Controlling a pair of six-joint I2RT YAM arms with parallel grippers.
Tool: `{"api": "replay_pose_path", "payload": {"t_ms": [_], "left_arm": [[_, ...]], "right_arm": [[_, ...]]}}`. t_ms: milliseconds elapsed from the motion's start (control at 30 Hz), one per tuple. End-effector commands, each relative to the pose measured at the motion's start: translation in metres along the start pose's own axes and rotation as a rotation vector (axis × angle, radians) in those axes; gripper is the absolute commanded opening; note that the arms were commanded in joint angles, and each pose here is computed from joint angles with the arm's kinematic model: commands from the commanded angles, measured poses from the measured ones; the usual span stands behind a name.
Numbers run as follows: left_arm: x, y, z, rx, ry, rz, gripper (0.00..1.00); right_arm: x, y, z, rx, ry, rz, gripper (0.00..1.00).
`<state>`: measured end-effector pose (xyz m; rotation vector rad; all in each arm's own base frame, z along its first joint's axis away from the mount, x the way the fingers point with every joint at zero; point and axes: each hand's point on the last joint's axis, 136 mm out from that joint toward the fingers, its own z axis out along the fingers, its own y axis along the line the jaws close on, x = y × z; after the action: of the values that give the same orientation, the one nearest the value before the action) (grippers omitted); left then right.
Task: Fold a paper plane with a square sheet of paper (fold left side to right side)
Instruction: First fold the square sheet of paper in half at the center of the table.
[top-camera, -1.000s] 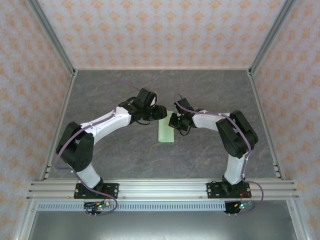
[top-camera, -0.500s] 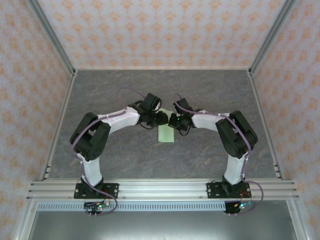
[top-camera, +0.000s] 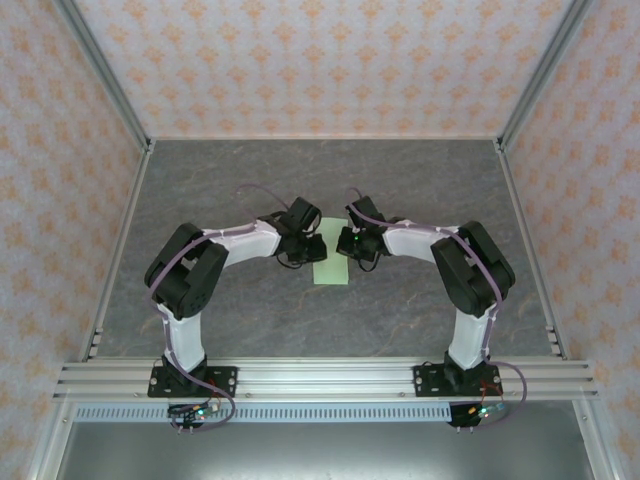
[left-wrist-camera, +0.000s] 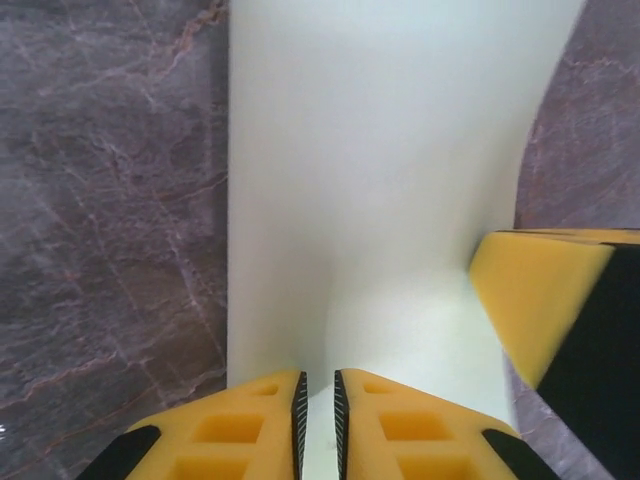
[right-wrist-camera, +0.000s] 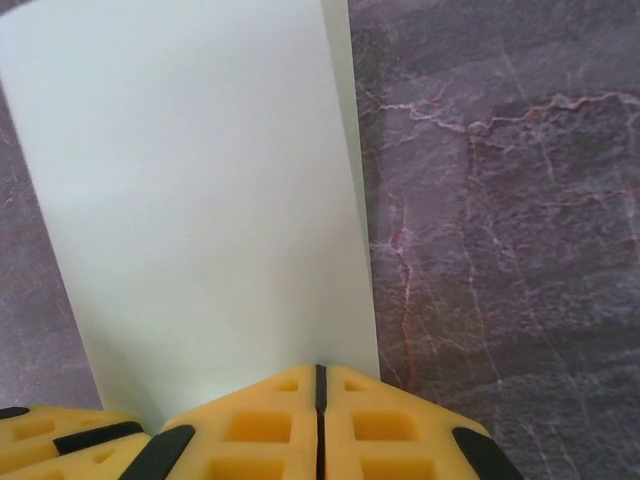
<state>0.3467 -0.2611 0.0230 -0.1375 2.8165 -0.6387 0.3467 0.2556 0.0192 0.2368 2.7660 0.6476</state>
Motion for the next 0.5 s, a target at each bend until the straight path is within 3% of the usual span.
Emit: {"api": "replay_pose_path", "payload": {"t_ms": [0, 267, 467], "left_arm": [[0.008, 0.036, 0.005, -0.083, 0.022, -0.017, 0.17], [0.004, 0.05, -0.016, -0.039, -0.003, -0.04, 0.17], [-0.009, 0.022, -0.04, 0.094, -0.062, -0.023, 0.17]], "right_arm": [[0.035, -0.049, 0.015, 0.191, 0.113, -0.002, 0.09], [0.036, -0.05, 0.015, 0.193, 0.119, -0.005, 0.08], [0.035, -0.047, 0.015, 0.182, 0.121, -0.004, 0.08]]}}
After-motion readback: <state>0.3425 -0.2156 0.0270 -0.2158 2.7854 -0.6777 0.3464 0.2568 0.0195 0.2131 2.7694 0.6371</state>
